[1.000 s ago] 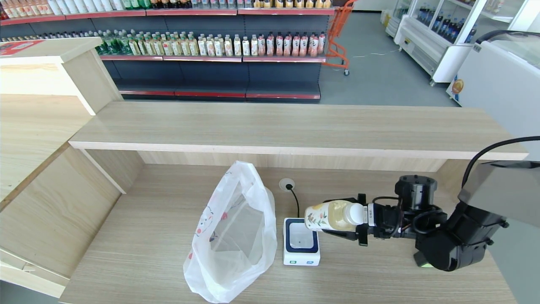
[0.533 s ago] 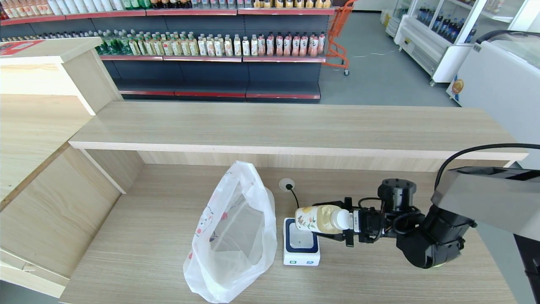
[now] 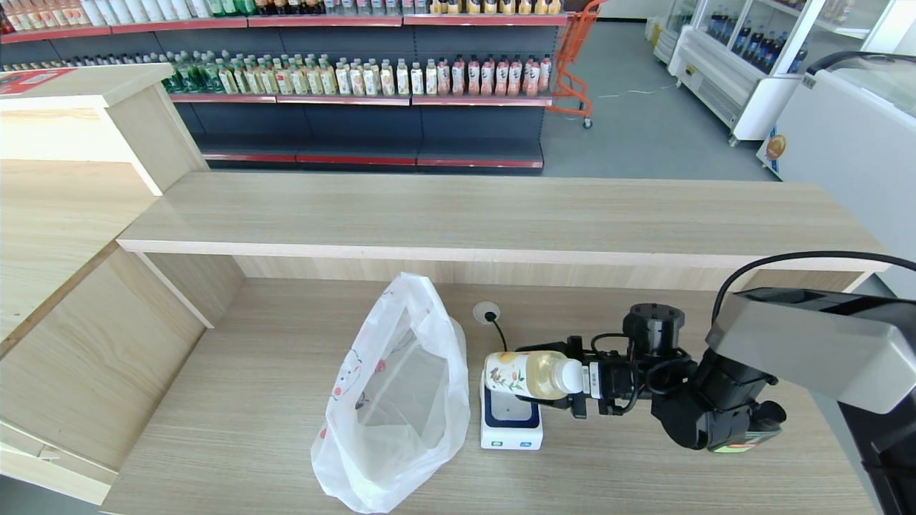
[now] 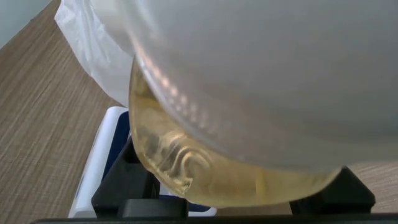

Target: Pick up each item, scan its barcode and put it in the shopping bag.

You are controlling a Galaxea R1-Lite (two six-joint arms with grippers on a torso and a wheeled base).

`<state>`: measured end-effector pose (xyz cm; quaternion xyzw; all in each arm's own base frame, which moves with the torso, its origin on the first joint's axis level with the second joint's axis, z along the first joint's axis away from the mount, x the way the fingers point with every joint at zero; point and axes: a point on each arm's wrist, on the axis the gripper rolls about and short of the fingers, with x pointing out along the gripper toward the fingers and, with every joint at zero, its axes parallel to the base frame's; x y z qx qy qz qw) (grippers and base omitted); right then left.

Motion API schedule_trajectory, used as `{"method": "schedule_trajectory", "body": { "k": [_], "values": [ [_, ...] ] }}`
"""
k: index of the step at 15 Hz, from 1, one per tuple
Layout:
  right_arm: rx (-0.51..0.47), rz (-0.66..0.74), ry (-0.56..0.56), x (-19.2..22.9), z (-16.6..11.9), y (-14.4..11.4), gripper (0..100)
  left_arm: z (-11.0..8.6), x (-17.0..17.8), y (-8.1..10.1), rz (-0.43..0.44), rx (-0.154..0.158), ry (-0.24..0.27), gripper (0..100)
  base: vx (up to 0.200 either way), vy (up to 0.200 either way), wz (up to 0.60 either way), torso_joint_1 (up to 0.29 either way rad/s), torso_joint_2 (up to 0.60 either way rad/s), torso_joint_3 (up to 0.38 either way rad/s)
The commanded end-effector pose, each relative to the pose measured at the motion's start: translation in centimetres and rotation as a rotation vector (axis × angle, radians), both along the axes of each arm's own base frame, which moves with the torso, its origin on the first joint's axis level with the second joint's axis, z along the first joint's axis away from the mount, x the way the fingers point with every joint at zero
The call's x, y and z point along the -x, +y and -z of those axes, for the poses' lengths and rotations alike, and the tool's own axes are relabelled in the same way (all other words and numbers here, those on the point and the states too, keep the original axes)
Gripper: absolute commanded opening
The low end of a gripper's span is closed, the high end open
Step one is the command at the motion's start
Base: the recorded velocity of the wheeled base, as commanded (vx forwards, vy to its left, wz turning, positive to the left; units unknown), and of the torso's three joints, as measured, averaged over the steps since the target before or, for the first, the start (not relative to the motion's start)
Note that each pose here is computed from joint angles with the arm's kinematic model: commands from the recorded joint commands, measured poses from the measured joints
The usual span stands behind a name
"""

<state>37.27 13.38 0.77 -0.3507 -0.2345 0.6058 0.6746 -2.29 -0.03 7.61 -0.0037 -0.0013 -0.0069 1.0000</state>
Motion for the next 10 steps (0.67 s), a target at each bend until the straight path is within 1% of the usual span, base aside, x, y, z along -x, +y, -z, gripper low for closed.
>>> {"method": "schedule_trajectory", "body": {
  "k": [1, 6, 7, 9, 10],
  "values": [
    [0.003, 0.002, 0.009, 0.0, 0.2, 0.0, 0, 0.0, 0.0, 0.0, 0.000, 0.000, -0.001, 100, 0.000, 0.000, 0.00, 0.000, 0.00, 0.000],
    [0.000, 0.018, 0.023, -0.1, -0.1, -0.5, 0, 0.0, 0.0, 0.0, 0.000, 0.000, -0.001, 100, 0.000, 0.000, 0.00, 0.000, 0.00, 0.000],
    [-0.015, 0.027, 0.043, -0.1, -1.0, -0.7, 0, 0.0, 0.0, 0.0, 0.000, 0.000, -0.001, 100, 0.000, 0.000, 0.00, 0.000, 0.00, 0.000],
    [-0.045, 0.070, 0.105, -0.2, -2.8, -2.0, 0, 0.0, 0.0, 0.0, 0.000, 0.000, -0.001, 100, 0.000, 0.000, 0.00, 0.000, 0.00, 0.000],
    [-0.083, 0.112, 0.161, -0.1, -5.0, -3.5, 0, 0.0, 0.0, 0.0, 0.000, 0.000, -0.001, 100, 0.000, 0.000, 0.00, 0.000, 0.00, 0.000]
  ]
}}
